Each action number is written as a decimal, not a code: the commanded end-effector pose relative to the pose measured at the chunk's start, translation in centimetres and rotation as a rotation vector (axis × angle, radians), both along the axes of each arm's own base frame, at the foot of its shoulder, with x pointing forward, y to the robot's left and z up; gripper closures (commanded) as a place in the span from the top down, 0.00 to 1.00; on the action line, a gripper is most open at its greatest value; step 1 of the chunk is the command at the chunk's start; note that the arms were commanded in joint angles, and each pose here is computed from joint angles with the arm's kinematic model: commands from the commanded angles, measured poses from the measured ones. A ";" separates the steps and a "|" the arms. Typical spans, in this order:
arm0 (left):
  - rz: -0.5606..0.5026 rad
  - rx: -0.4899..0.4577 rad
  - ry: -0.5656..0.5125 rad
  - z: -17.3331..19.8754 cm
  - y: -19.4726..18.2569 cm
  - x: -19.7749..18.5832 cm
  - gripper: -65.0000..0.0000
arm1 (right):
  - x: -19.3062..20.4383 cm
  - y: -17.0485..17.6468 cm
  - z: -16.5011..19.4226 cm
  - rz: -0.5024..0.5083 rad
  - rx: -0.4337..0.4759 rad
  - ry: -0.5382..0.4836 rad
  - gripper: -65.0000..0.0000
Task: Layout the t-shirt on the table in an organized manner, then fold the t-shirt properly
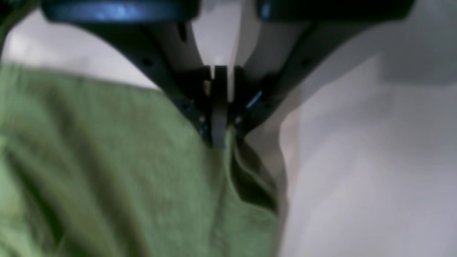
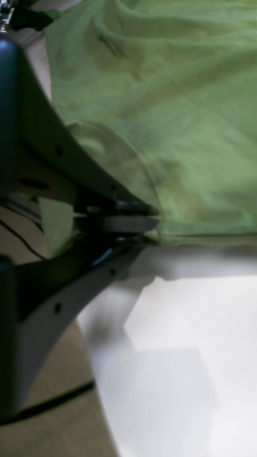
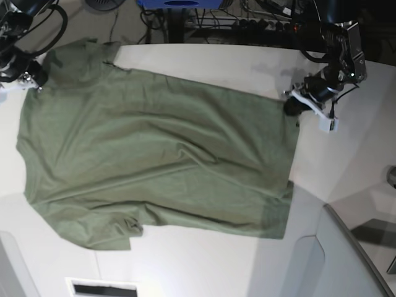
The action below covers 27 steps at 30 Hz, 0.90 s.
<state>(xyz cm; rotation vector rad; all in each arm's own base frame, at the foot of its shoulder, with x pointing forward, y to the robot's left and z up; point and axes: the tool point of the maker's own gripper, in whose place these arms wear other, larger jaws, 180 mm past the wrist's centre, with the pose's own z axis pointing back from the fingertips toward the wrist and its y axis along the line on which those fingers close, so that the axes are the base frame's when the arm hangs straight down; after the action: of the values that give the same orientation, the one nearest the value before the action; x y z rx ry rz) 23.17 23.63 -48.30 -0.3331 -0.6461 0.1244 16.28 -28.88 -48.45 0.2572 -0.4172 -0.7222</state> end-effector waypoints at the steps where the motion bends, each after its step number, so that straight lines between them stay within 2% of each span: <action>1: -0.020 0.039 -0.032 1.5 0.7 0.4 0.00 | 1.3 -1.6 1.9 0.005 -0.054 -0.055 0.00; 5: -0.092 0.097 -0.041 3.6 0.2 -0.3 0.00 | 1.7 -1.8 3.5 0.033 -0.078 -0.056 0.00; 15: -0.211 0.198 0.014 6.0 -0.4 -4.1 0.00 | 1.8 -2.1 4.9 0.056 -0.107 -0.055 0.01; 23: -0.222 0.227 0.022 6.8 -0.1 -5.8 0.00 | 1.4 -1.8 4.6 0.067 -0.090 -0.028 0.01; 27: -0.242 0.239 0.025 7.3 -0.5 -6.8 0.00 | 1.4 -3.3 5.2 0.071 -0.124 -0.025 0.01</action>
<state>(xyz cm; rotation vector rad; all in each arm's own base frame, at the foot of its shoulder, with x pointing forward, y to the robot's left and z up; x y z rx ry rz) 16.34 22.83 -41.47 -0.1846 -0.5728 -0.1659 17.14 -31.12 -44.17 0.1844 -0.4319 -0.6257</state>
